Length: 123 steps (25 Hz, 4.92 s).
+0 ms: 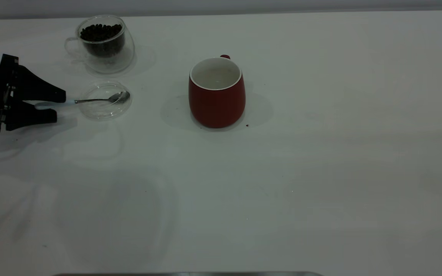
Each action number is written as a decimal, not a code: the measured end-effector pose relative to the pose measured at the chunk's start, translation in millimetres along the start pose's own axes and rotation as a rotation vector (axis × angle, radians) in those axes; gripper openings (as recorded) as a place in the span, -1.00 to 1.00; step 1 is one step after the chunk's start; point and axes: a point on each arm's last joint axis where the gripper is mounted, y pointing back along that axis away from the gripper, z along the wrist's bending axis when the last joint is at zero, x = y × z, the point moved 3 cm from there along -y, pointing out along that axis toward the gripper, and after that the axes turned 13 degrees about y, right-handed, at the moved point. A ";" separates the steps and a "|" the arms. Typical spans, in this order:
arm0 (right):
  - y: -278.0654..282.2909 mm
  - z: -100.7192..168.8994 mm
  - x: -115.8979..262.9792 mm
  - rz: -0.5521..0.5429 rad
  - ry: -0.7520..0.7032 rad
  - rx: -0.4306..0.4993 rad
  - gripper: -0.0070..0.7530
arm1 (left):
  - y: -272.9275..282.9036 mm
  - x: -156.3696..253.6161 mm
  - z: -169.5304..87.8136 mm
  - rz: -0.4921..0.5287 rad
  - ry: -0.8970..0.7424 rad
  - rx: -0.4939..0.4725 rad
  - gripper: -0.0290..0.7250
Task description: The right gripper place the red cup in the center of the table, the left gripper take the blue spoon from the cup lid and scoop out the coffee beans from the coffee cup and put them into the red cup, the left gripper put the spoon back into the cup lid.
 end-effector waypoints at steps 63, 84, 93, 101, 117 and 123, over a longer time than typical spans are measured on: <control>-0.1 0.0 0.1 0.000 0.000 0.000 0.56 | 254.3 215.9 -245.0 -0.350 -0.235 -0.774 0.47; -0.1 0.0 0.1 0.001 -0.001 0.001 0.56 | 216.9 349.4 -161.3 -0.443 -0.626 -0.644 0.43; -0.1 0.0 0.1 0.001 -0.001 0.002 0.56 | 230.8 370.0 -154.6 -0.634 -0.685 -0.561 0.41; -0.1 0.0 0.1 0.001 -0.001 0.002 0.56 | 230.9 370.3 -154.5 -0.637 -0.686 -0.560 0.41; -0.1 0.0 0.1 0.001 -0.001 0.002 0.56 | 231.4 370.0 -154.2 -0.695 -0.612 -0.601 0.41; -0.1 0.0 0.1 0.001 -0.001 0.002 0.56 | 231.4 370.0 -154.2 -0.696 -0.610 -0.600 0.41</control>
